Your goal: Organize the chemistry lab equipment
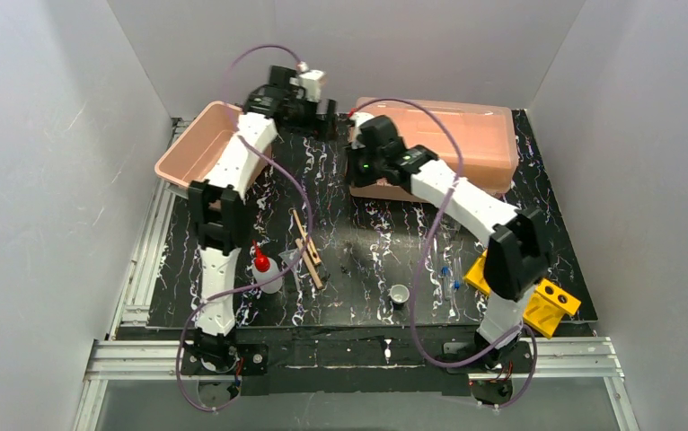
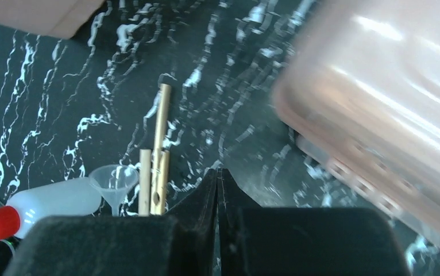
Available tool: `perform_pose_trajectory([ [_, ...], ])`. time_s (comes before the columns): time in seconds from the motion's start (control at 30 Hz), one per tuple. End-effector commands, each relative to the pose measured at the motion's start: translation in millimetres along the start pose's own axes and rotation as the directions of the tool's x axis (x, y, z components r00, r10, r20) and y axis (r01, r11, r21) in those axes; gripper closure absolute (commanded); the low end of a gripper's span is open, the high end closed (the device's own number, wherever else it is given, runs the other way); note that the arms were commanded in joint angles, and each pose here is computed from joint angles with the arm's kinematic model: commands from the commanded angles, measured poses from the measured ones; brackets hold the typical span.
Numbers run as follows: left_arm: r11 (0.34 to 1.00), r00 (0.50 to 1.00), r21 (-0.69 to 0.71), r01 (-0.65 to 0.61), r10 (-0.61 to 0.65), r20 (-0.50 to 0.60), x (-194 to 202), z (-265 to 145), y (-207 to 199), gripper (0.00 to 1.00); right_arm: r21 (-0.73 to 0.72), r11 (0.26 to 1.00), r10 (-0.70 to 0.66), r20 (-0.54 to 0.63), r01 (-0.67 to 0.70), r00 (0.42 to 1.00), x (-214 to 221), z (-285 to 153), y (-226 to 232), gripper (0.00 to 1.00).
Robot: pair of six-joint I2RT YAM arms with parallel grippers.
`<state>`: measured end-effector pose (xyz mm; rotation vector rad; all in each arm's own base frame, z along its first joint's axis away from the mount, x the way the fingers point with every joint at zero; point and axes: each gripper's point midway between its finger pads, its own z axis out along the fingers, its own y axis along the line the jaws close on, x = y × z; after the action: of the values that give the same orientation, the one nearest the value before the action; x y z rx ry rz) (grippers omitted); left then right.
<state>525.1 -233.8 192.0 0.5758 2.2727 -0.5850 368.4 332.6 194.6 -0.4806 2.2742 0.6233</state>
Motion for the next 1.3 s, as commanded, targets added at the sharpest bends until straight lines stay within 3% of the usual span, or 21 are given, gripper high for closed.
perform_pose_trajectory([
  [0.0,0.968,0.961,-0.009,0.252,-0.249,0.122,-22.9,-129.5,44.9,0.07,0.026,0.994,-0.111,0.046,0.110,0.993,-28.9,23.8,22.2,0.91],
  [0.2,0.942,0.952,-0.150,0.301,-0.287,0.106,28.2,-195.7,89.3,0.06,0.133,0.976,-0.177,0.024,0.173,0.984,-39.0,67.8,23.3,0.91],
  [0.4,0.927,0.956,-0.231,0.294,-0.281,0.087,57.6,-221.3,101.8,0.05,0.270,0.943,-0.189,-0.044,0.194,0.981,-35.9,82.3,-11.8,0.93],
  [0.73,0.927,0.958,-0.241,0.288,-0.276,0.080,81.5,-236.7,92.3,0.05,0.389,0.921,0.034,0.002,-0.032,0.999,-30.7,50.4,-100.5,0.95],
  [0.93,0.930,0.963,-0.250,0.270,-0.264,0.059,100.4,-241.6,87.3,0.05,0.417,0.903,0.093,0.036,-0.099,0.995,-39.2,29.8,-133.9,0.95],
  [1.13,0.929,0.962,-0.249,0.274,-0.270,0.049,111.7,-242.5,85.5,0.05,0.415,0.898,0.134,0.062,-0.147,0.989,-44.4,13.6,-154.9,0.95],
  [1.27,0.928,0.961,-0.250,0.275,-0.272,0.047,114.7,-243.7,84.1,0.05,0.374,0.918,0.133,0.032,-0.135,0.991,-46.1,5.6,-144.0,0.93],
])
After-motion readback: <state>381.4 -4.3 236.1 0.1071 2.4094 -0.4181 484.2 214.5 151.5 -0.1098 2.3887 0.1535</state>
